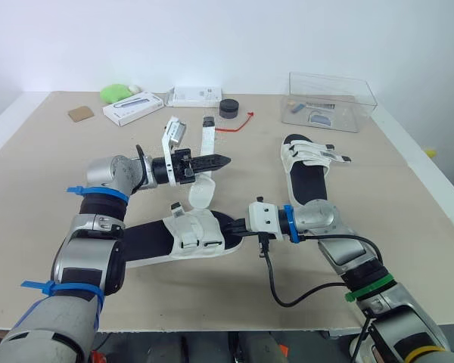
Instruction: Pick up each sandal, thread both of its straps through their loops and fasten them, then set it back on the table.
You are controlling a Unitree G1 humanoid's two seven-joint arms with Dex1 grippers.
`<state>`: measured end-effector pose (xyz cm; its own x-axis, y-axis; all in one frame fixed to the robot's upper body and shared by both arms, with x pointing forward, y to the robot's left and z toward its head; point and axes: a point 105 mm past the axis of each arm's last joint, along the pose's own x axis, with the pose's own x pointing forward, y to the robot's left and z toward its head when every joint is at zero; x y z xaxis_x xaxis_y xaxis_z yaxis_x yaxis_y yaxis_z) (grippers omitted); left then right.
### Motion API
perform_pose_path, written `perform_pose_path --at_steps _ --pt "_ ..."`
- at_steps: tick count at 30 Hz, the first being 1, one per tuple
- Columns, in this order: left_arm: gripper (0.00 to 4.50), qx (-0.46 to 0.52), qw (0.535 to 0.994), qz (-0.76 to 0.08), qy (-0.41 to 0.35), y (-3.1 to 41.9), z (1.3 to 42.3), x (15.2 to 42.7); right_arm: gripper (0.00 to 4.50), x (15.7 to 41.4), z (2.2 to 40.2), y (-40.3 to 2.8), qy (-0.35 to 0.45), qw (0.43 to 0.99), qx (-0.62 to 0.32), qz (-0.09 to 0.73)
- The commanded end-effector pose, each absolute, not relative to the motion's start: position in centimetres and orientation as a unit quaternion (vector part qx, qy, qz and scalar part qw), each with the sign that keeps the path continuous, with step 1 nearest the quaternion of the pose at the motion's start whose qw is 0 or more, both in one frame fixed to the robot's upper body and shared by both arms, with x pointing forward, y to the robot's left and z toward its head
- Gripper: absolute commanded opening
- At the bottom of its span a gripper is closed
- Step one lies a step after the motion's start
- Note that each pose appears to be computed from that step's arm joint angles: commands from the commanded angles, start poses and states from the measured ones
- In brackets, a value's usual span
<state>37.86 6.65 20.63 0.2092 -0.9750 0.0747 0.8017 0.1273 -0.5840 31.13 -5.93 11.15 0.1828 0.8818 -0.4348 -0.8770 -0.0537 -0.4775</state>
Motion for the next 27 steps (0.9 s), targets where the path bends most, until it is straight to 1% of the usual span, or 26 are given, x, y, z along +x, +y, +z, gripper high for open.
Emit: perform_pose_path --at_steps 1,2,3,5,6,8,12,16,18,21,24,26,27 --pt "0.04 -0.188 0.767 -0.601 0.122 7.0 21.8 38.5 0.0 31.0 9.1 -6.8 0.042 0.68 -0.358 0.638" --pt "0.04 -0.145 0.783 -0.596 0.108 7.0 21.6 38.6 0.0 31.0 9.1 -6.9 0.042 0.68 -0.358 0.638" --pt "0.04 -0.113 0.788 -0.598 0.09 6.9 21.7 38.5 0.0 31.0 9.1 -6.9 0.043 0.681 -0.359 0.638" --pt "0.04 -0.065 0.788 -0.609 0.065 6.5 21.9 37.8 0.0 31.0 9.1 -7.1 0.044 0.681 -0.359 0.637" --pt "0.04 0.023 0.793 -0.607 0.048 6.5 21.2 37.5 0.0 31.0 9.1 -7.1 0.045 0.68 -0.36 0.637" --pt "0.04 0.154 0.779 -0.608 0.018 6.1 20.0 36.5 0.0 30.9 9.0 -7.2 0.046 0.68 -0.361 0.637" --pt "0.04 0.349 0.706 -0.61 -0.091 5.2 19.9 33.8 0.0 30.9 9.0 -7.1 0.046 0.679 -0.36 0.638" --pt "0.04 0.47 0.629 -0.598 -0.162 5.6 19.6 32.2 0.0 31.0 9.0 -7.1 0.046 0.679 -0.361 0.638" --pt "0.04 0.503 0.605 -0.59 -0.182 6.0 19.5 32.1 0.0 31.0 8.9 -7.0 0.046 0.678 -0.361 0.639" --pt "0.04 0.573 0.55 -0.554 -0.248 6.6 20.3 31.8 0.0 31.0 8.9 -6.8 0.045 0.676 -0.359 0.641" --pt "0.04 0.607 0.513 -0.53 -0.295 6.8 20.9 31.7 0.0 31.0 8.9 -6.7 0.044 0.675 -0.359 0.643" --pt "0.04 0.624 0.483 -0.509 -0.344 6.7 21.6 31.4 0.0 31.0 8.8 -6.6 0.044 0.674 -0.359 0.644" --pt "0.04 0.639 0.457 -0.499 -0.366 6.7 21.7 31.2 0.0 31.0 8.9 -6.6 0.044 0.673 -0.359 0.645"
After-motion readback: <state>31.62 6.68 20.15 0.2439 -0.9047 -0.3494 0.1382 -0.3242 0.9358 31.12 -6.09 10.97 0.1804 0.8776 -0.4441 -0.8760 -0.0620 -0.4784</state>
